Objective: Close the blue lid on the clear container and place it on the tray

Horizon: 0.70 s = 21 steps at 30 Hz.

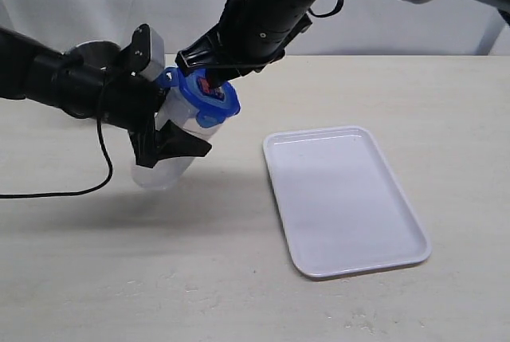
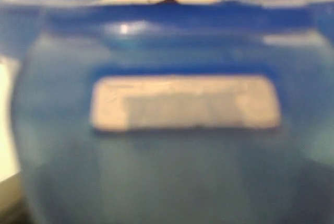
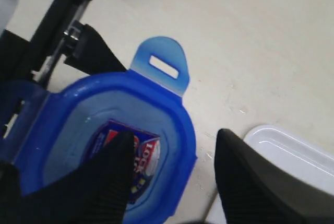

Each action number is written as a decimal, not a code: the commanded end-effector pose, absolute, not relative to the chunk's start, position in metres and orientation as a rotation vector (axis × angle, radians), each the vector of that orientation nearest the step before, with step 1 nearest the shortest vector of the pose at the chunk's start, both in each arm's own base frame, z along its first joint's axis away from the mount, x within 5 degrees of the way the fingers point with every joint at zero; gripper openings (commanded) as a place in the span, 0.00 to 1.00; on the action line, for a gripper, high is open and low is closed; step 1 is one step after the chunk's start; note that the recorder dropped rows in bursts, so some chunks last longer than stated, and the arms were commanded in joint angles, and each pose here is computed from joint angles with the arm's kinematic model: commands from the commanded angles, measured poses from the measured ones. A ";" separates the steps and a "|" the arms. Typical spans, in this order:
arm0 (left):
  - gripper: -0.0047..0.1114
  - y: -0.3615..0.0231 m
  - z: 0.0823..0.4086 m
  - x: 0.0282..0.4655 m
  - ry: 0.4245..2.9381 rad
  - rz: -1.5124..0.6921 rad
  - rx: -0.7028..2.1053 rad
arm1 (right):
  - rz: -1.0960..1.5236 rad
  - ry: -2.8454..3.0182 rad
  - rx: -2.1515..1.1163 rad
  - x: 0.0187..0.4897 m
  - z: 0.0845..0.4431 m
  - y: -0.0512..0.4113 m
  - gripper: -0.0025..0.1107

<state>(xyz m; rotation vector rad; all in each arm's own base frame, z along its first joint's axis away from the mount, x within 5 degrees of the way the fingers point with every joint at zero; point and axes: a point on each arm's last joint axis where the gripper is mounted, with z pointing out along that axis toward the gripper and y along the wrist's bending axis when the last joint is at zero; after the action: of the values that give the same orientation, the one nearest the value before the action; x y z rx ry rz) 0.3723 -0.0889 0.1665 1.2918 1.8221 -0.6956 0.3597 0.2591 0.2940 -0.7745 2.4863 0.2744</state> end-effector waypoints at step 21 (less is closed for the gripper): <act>0.04 -0.104 0.129 0.395 1.762 -0.994 1.078 | 0.269 2.488 -0.989 0.352 0.282 0.260 0.06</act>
<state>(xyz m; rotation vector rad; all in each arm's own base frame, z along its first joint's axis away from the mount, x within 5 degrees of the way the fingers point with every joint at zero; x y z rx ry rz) 0.3913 -0.1011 0.1284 1.0832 1.8152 -0.9697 0.3552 0.2592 0.2883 -0.9476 2.4771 0.2554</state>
